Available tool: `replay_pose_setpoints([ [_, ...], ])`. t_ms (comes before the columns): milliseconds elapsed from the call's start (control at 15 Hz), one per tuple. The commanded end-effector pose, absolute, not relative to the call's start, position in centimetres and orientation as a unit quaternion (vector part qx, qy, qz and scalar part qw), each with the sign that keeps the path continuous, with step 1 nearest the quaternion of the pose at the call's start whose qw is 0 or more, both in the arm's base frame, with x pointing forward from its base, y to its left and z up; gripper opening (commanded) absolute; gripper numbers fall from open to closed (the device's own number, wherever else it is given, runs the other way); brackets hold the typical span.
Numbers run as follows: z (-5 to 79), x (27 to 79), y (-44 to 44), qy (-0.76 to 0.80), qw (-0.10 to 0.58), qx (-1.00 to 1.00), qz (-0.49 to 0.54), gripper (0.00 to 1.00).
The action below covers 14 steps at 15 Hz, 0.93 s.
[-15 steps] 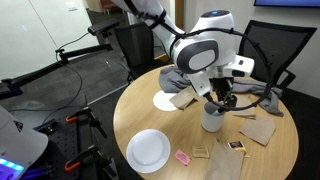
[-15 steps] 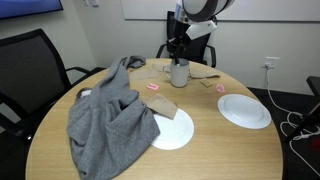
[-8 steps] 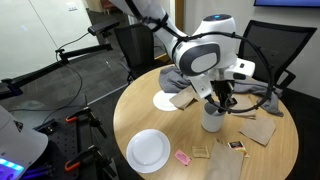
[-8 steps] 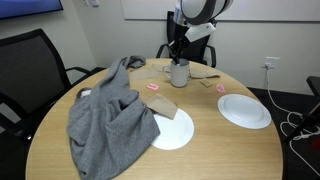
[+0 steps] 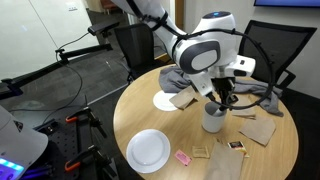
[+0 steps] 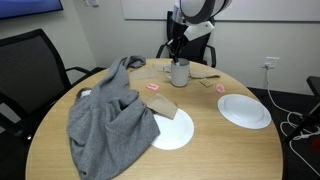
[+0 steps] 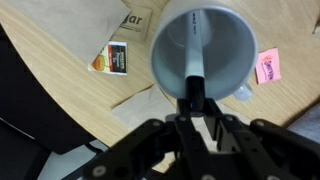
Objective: Remove the marker from the mug cup and place it on the table
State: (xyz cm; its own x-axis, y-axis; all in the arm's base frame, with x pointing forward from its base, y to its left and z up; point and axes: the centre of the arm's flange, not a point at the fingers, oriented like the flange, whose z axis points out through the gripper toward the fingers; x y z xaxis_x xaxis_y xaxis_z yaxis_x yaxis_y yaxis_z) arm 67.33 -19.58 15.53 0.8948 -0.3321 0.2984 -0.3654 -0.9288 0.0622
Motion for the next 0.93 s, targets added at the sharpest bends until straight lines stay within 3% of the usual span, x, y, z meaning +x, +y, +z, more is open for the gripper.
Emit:
replay_pose_setpoints([
  [0,19.4,65.8,-18.0,-0.171,0.063,0.968,0.171,0.06],
  [867,36.2,58.1,-14.8,-0.071,0.066,0.961,0.260,0.06],
])
